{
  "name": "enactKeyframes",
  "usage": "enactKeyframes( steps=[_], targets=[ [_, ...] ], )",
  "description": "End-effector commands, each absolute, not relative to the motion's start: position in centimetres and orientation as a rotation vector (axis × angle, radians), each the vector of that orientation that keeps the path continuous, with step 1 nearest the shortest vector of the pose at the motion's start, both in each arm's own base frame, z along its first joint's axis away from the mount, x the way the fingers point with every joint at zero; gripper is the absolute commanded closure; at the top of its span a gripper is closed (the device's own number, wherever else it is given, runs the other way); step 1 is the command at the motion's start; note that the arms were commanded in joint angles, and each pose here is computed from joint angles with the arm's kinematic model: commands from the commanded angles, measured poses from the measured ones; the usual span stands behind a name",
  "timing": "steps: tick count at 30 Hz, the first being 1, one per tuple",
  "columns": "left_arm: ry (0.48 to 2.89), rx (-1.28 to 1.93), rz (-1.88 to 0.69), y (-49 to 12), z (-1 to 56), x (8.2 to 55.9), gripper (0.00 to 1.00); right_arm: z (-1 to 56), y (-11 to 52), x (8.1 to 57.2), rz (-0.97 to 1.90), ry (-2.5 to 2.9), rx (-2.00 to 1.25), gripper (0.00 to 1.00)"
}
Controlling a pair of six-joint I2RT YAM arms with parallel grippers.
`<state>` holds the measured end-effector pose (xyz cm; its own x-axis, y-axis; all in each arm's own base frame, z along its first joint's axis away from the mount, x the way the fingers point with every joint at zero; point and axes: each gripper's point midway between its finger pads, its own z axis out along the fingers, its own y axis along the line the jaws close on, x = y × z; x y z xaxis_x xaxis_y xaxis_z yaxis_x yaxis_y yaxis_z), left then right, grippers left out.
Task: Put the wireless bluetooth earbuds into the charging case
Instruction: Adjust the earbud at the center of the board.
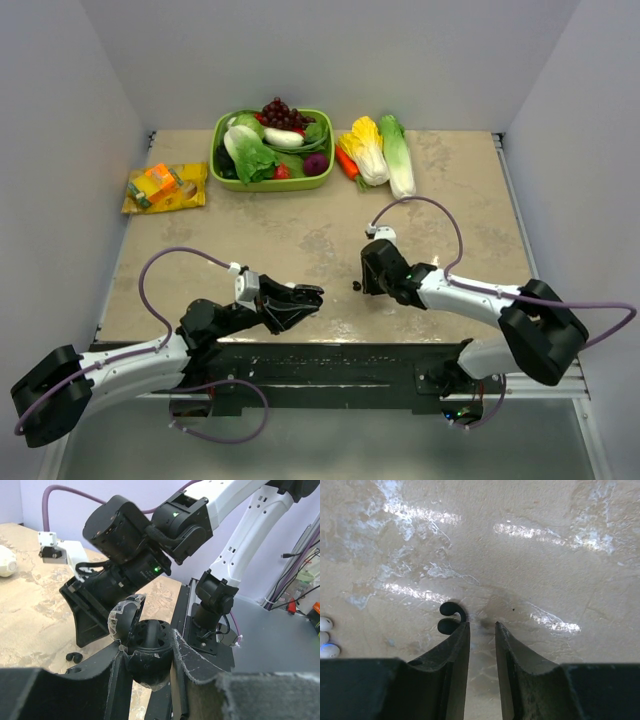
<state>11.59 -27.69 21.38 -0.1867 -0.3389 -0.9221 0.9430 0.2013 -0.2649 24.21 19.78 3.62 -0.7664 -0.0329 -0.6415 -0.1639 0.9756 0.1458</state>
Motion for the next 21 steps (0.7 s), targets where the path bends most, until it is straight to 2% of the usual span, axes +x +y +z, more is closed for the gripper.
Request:
enactKeyframes(
  steps=[1,14,21],
  targets=[
    [1.209,0.685,-1.332,-27.3,20.7,10.9,1.00,4.1,21.0,25.4,0.270,2.415,-0.172,0.70],
    [1.210,0.688,-1.335,-27.2,20.6,10.8,1.00,2.1,24.1,26.2,0.330,2.455,-0.351,0.78],
    [1.210,0.687,-1.338,-27.3,20.6,10.8,1.00,3.3,24.6,26.4,0.371,2.418,-0.396,0.73]
  ],
)
